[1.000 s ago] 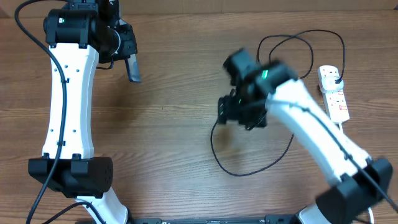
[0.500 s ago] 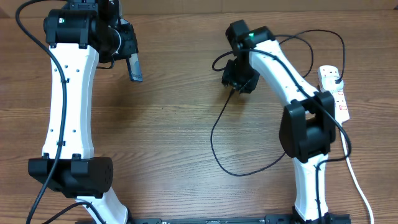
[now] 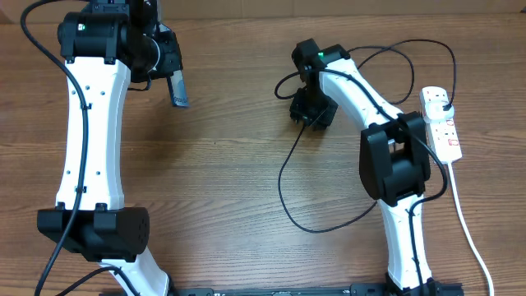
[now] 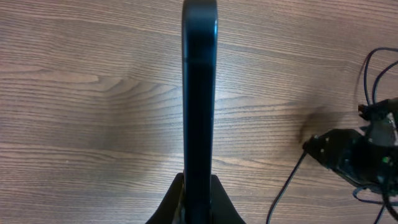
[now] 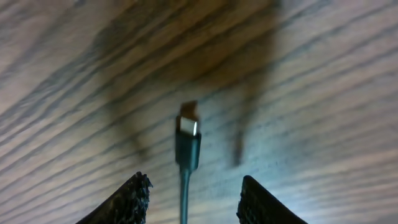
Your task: Plug charger to phone and switch on socket
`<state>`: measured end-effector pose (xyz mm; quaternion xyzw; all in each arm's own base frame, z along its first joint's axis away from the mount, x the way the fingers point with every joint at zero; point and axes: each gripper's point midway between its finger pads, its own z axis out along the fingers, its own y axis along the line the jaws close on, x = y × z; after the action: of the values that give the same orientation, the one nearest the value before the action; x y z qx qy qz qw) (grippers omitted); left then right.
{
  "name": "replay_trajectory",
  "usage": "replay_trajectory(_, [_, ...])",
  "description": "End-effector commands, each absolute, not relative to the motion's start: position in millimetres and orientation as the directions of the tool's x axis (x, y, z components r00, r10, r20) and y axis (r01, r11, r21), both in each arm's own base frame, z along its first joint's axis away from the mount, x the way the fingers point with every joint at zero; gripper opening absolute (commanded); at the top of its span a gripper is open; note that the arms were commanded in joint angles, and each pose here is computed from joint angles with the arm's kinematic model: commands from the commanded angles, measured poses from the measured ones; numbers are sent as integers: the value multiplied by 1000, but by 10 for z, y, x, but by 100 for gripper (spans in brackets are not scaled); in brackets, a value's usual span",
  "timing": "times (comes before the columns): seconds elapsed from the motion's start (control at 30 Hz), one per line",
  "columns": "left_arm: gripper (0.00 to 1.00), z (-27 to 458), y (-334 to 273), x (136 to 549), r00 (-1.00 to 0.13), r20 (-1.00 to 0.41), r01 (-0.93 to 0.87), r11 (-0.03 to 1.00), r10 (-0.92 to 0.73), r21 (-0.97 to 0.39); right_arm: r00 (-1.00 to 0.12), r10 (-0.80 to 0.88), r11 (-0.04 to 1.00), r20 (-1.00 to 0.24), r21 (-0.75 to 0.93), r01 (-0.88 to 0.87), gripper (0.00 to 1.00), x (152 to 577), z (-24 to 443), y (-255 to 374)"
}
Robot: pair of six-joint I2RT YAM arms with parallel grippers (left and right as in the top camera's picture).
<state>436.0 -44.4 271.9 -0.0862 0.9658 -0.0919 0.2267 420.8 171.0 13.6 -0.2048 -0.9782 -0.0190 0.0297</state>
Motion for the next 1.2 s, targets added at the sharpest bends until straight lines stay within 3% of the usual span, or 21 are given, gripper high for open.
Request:
replay_trajectory(0.0, [4, 2762, -479, 4371, -877, -432, -118, 966, -211, -232, -913, 406, 914, 45, 3, 407, 46, 4223, 71, 1664])
replay_trajectory(0.17, [4, 2762, -479, 4374, -876, -433, -118, 966, -211, -232, -911, 406, 914, 68, -4, 406, 46, 4125, -134, 1648])
replay_trajectory(0.23, [4, 2761, -479, 4376, -876, -433, -117, 966, -211, -232, -907, 410, 911, 93, 12, 413, 30, 4083, -206, 1659])
replay_trajectory(0.3, [4, 2757, -479, 4376, -877, -433, -115, 966, -208, -230, -908, 410, 911, 88, 17, 413, 22, 4104, -209, 1651])
replay_trajectory(0.63, [4, 2653, -483, 4410, -888, -411, -120, 967, -207, -226, -908, 411, 910, 79, 26, 414, 5, 4139, -202, 1653])
replay_trajectory(0.73, [4, 2575, -487, 4436, -896, -394, -124, 967, -206, -225, -915, 397, 916, 71, 35, 400, 4, 4178, -154, 1665])
replay_trajectory(0.87, [4, 2585, -746, 4477, -909, -406, 42, 949, -93, -311, -933, 355, 930, 55, 76, 359, 4, 4292, 56, 1737])
replay_trajectory(1.0, [4, 2761, -1110, 4461, -888, -460, 242, 859, 9, -451, -964, 261, 949, 51, 172, 266, 4, 4385, 399, 1912])
replay_trajectory(1.17, [4, 3129, -1516, 4403, -825, -561, 458, 656, 62, -600, -998, 56, 858, -5, 512, 46, 4, 4372, 1424, 2453])
